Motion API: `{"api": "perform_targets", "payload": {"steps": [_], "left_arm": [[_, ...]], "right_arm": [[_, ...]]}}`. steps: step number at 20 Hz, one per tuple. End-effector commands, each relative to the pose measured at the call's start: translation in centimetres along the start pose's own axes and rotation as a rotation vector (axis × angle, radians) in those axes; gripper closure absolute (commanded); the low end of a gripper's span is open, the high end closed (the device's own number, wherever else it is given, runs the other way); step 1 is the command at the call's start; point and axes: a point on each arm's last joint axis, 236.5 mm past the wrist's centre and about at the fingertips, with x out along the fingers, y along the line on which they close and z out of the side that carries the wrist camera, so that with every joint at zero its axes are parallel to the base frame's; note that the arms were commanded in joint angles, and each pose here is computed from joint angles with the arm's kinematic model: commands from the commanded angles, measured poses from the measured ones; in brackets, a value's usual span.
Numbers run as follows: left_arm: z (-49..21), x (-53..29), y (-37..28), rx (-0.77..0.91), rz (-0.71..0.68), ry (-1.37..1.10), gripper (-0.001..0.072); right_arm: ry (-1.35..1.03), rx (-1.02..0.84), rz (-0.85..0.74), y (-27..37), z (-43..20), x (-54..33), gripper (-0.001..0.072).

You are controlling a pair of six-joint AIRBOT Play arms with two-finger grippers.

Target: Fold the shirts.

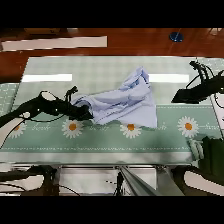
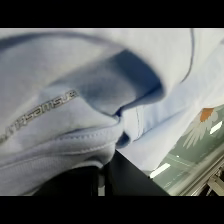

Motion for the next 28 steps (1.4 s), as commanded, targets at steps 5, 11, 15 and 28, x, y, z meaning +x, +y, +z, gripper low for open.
{"api": "perform_targets", "payload": {"steps": [5, 11, 15, 28], "left_arm": [[0.1, -3.1, 0.3, 0.003, -0.049, -0.010, 0.0682], [0.0, -3.2, -0.2, 0.016, -0.068, -0.006, 0.0682], [0.4, -3.3, -1.0, 0.019, -0.103, -0.023, 0.0682], [2.0, -7.8, -7.6, 0.189, -0.286, -0.051, 0.0683]], "right_arm": [[0.062, 0.209, 0.211, 0.8, -4.6, 4.3, 0.0136], [0.054, 0.271, 0.324, 5.0, -6.1, 8.8, 0.0114], [0.023, 0.240, 0.283, 6.9, -5.1, 10.5, 0.0134], [0.035, 0.137, 0.416, 13.7, -2.6, 9.3, 0.0689]]}}
